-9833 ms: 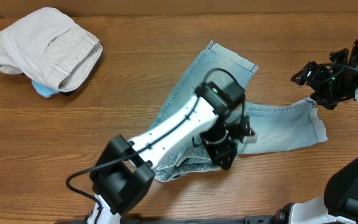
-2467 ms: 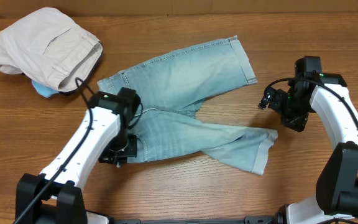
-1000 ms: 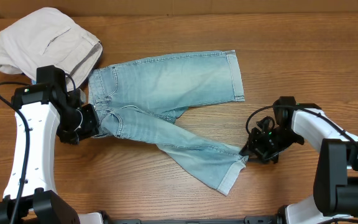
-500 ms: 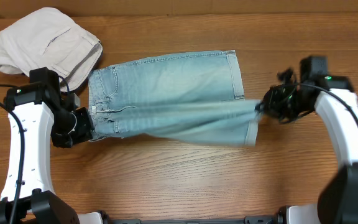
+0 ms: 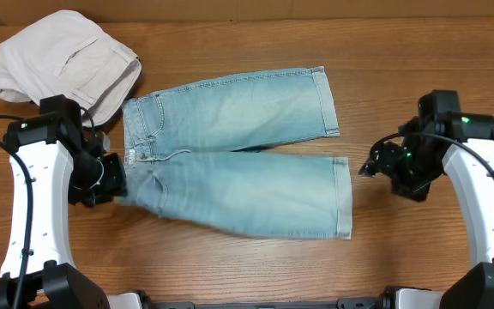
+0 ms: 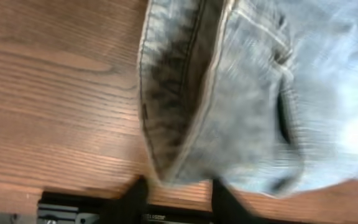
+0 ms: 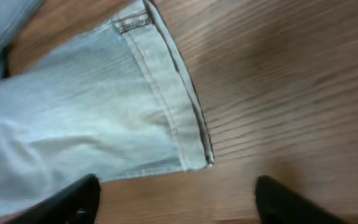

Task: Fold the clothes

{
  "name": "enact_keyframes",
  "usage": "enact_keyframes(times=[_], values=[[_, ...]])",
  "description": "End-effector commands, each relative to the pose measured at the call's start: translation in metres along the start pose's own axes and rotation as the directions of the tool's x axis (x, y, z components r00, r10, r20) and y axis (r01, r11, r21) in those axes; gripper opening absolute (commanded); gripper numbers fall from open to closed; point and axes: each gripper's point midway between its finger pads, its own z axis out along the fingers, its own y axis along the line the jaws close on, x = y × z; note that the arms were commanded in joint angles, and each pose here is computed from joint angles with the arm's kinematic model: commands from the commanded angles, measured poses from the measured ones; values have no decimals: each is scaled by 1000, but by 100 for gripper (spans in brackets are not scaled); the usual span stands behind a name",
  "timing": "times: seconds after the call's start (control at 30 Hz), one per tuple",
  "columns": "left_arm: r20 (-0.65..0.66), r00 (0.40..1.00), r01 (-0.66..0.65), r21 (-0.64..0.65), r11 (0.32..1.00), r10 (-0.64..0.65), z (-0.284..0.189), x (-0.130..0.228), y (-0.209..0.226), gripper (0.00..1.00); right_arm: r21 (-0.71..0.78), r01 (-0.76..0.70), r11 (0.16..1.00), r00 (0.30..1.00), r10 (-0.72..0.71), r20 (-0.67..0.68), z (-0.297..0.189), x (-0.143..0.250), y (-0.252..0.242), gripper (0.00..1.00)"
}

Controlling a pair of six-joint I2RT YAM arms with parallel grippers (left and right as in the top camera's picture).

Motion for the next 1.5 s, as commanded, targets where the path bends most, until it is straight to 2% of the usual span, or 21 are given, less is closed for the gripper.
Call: enact_keyframes(times=[0.0,0.07,0.17,0.2,0.27,0.33,0.37,0.4,0.67,0.77,0.87,0.93,1.0,1.03,1.13,1.2,1.23,1.3,1.37,1.43,1.47], values=[[39,999,4,-37,999,-3,-12,-3,9,57,25,-73,997,997,74,-25,16,7,-10,88],[33,999,24,-61,998,-22,-12,-1,13,70,-10,-73,997,996,73,-42,32,11,-9,89],[43,999,33,-67,997,-30,-12,-3,14,72,-85,-55,995,998,52,-35,51,9,-2,85],[54,998,33,-50,998,-31,-12,-6,11,62,-128,-26,991,1000,23,-21,57,6,3,80],[87,996,12,37,999,-15,-12,-15,-5,36,-208,29,978,999,-25,23,65,-2,15,52],[117,993,-39,119,992,25,-13,-22,-23,12,-286,65,956,997,-48,67,73,-9,26,31],[135,990,-67,139,988,48,-13,-26,-30,4,-318,81,945,995,-57,84,76,-11,30,27],[149,987,-84,140,987,63,-11,-29,-33,4,-338,94,936,993,-63,100,79,-12,33,26],[219,955,-230,126,965,199,23,-39,-63,7,-355,83,931,990,-38,132,109,-7,22,30],[240,945,-258,124,958,223,30,-42,-70,14,-363,9,932,993,35,115,121,-2,16,30],[260,938,-266,124,956,227,29,-46,-72,21,-253,-136,958,979,169,113,134,-1,-10,27],[267,937,-267,123,956,227,29,-48,-73,25,-100,-281,954,942,294,161,139,-2,-43,24],[267,936,-266,121,956,227,29,-48,-72,31,29,-447,894,870,427,245,136,-5,-79,22],[266,937,-267,121,956,228,29,-48,-72,34,59,-506,861,834,470,288,131,-9,-92,22],[262,937,-268,120,956,230,29,-47,-72,50,17,-551,834,792,516,325,114,-30,-100,22],[262,937,-268,120,956,230,29,-47,-72,56,-31,-559,829,771,533,348,97,-50,-100,22],[262,937,-270,123,955,231,29,-47,-72,58,-58,-526,849,785,510,352,90,-59,-95,23],[249,939,-271,120,955,236,30,-43,-72,58,-142,-341,929,868,369,333,78,-74,-68,30],[241,941,-270,103,958,239,32,-42,-69,56,-226,-178,958,928,239,285,74,-70,-39,41],[238,942,-265,88,960,238,35,-42,-66,55,-261,-140,955,956,199,213,79,-53,-24,53],[239,941,-263,77,962,238,35,-43,-64,55,-247,-147,958,967,191,166,85,-40,-22,55]])
